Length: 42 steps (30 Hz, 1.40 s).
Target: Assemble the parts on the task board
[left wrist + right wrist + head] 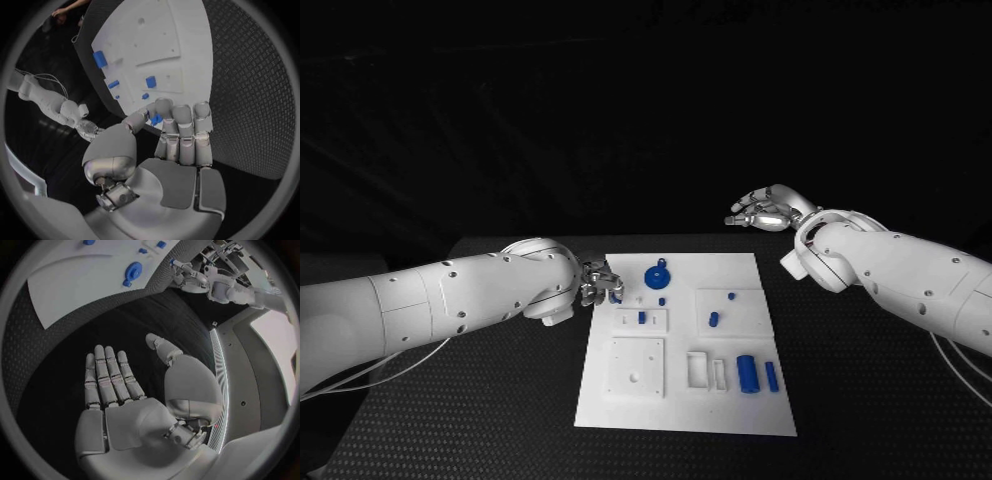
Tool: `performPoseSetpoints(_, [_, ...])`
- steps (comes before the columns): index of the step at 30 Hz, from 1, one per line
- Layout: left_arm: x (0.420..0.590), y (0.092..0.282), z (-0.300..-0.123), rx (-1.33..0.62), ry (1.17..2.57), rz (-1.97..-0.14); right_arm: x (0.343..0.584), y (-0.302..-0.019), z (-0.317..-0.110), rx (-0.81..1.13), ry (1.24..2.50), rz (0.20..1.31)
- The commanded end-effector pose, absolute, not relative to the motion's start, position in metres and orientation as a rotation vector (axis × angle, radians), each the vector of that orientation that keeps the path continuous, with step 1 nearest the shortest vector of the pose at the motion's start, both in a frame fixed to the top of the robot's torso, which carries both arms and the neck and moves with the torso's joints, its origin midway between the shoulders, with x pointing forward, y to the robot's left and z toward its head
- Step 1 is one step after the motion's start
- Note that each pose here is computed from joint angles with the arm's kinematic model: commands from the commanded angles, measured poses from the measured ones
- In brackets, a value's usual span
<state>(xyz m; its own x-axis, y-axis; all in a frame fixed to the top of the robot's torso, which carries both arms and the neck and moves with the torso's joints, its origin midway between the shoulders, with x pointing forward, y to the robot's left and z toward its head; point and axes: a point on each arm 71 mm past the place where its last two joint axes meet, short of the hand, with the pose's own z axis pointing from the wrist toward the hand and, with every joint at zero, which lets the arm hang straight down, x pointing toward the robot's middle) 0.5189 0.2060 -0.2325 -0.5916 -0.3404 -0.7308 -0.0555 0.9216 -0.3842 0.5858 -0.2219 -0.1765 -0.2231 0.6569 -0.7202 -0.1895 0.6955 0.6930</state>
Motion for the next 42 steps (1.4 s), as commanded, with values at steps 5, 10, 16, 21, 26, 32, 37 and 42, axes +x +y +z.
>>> performPoseSetpoints(5, [0.515,0.201,-0.235,-0.248,2.16,-0.389,0.586,-0.22,-0.175,0.388,1.608,0.838])
performPoseSetpoints(10, [0.513,0.197,-0.239,-0.222,2.158,-0.379,0.585,-0.219,-0.176,0.386,1.61,0.84])
performPoseSetpoints(16, [0.51,0.188,-0.244,-0.193,2.165,-0.386,0.585,-0.218,-0.176,0.384,1.612,0.841])
performPoseSetpoints(21, [0.509,0.185,-0.246,-0.155,2.151,-0.375,0.585,-0.218,-0.176,0.383,1.612,0.841])
performPoseSetpoints(26, [0.506,0.183,-0.25,-0.111,2.137,-0.363,0.585,-0.217,-0.176,0.383,1.612,0.841])
performPoseSetpoints(32, [0.503,0.183,-0.252,-0.089,2.126,-0.355,0.585,-0.218,-0.176,0.384,1.615,0.84])
performPoseSetpoints(37, [0.502,0.184,-0.254,-0.061,2.102,-0.339,0.585,-0.219,-0.176,0.385,1.616,0.839])
performPoseSetpoints(42, [0.502,0.187,-0.256,-0.079,2.052,-0.345,0.584,-0.219,-0.176,0.385,1.618,0.839])
